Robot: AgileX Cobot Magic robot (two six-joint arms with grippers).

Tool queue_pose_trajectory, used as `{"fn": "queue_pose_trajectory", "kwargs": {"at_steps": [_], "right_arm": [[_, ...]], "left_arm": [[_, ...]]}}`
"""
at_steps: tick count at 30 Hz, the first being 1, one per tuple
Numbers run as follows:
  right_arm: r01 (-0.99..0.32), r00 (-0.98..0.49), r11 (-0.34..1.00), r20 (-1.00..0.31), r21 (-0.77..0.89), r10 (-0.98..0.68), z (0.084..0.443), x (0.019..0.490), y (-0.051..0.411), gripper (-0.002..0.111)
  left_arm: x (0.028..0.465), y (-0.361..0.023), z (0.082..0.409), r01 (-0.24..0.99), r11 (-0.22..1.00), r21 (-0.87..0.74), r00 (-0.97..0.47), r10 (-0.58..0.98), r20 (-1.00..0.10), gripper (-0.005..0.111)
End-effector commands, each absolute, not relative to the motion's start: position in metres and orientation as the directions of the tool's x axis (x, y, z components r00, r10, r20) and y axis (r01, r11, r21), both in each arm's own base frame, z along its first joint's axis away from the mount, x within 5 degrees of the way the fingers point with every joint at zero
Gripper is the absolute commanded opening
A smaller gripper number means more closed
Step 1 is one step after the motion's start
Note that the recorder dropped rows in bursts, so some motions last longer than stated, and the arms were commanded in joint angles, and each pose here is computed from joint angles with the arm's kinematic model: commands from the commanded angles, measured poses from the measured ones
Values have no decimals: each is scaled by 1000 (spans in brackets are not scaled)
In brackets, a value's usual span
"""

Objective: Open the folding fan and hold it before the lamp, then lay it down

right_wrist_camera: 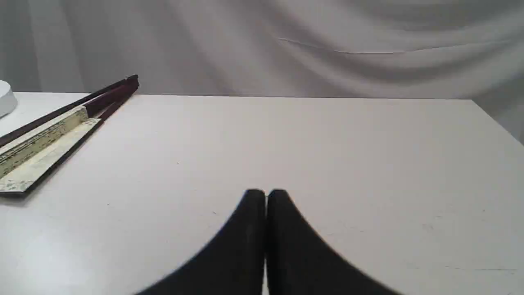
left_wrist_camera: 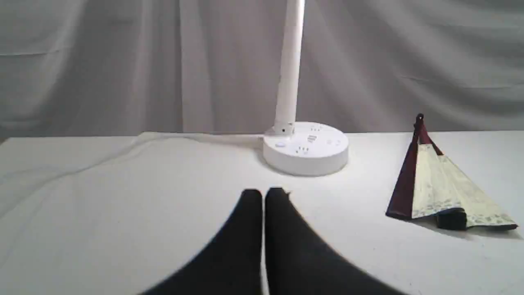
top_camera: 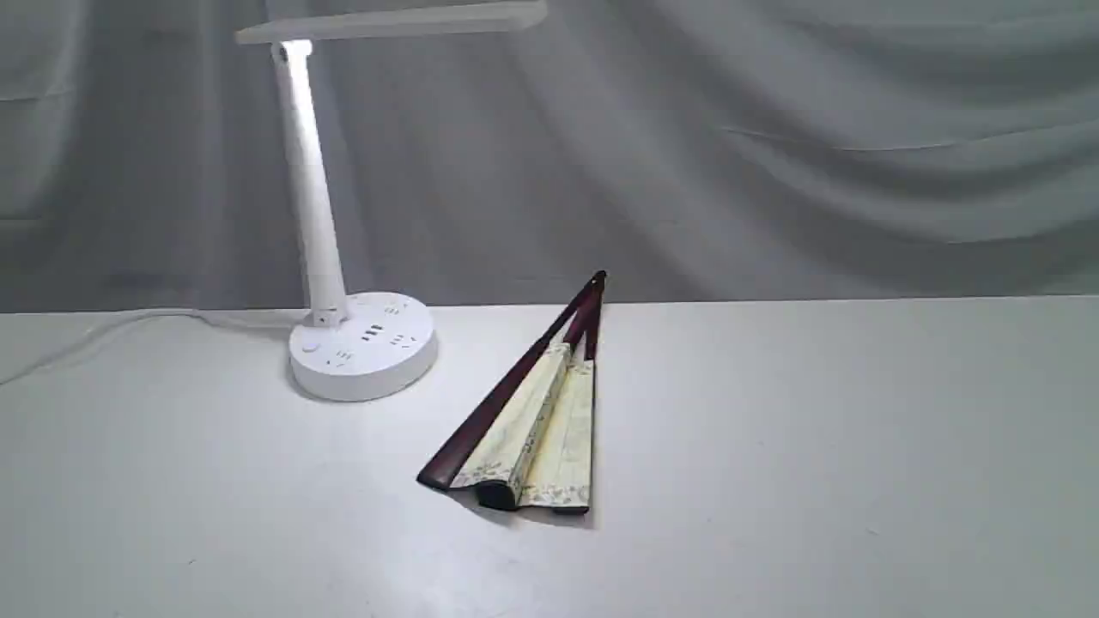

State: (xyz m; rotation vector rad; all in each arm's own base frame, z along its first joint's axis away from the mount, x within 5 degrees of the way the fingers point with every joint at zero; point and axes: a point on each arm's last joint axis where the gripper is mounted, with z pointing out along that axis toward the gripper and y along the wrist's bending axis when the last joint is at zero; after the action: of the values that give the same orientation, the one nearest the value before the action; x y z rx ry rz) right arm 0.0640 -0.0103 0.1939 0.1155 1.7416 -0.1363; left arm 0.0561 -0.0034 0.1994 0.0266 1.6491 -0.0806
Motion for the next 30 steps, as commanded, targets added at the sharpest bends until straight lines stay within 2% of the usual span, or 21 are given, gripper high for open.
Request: {"fn": "queue_pose_trajectory", "kwargs": {"at_steps": [1, 10, 15, 20, 25, 30], "right_arm": [[153, -161, 988, -987, -32, -7, 194, 64, -10, 0], [156, -43, 987, -999, -33, -26, 205, 65, -10, 0], [158, 35, 987, -999, -33, -39, 212, 65, -10, 0], [157, 23, 987, -999, -33, -37, 217, 64, -10, 0], [159, 46, 987, -998, -33, -40, 241, 61, -10, 0], [159, 16, 987, -999, -33, -36, 263, 56, -9, 0]], "left_arm": [[56, -4, 202, 69, 996, -49, -34, -47, -998, 0], [56, -4, 203, 70, 996, -49, -28, -47, -998, 0], [56, -4, 203, 68, 991, -114, -30, -112, -993, 0], [56, -3, 202, 59, 983, -171, -58, -168, -984, 0], [51, -3, 230, 77, 975, -208, 14, -210, -978, 0], [42, -3, 256, 73, 965, -251, -25, -250, -968, 0]]}}
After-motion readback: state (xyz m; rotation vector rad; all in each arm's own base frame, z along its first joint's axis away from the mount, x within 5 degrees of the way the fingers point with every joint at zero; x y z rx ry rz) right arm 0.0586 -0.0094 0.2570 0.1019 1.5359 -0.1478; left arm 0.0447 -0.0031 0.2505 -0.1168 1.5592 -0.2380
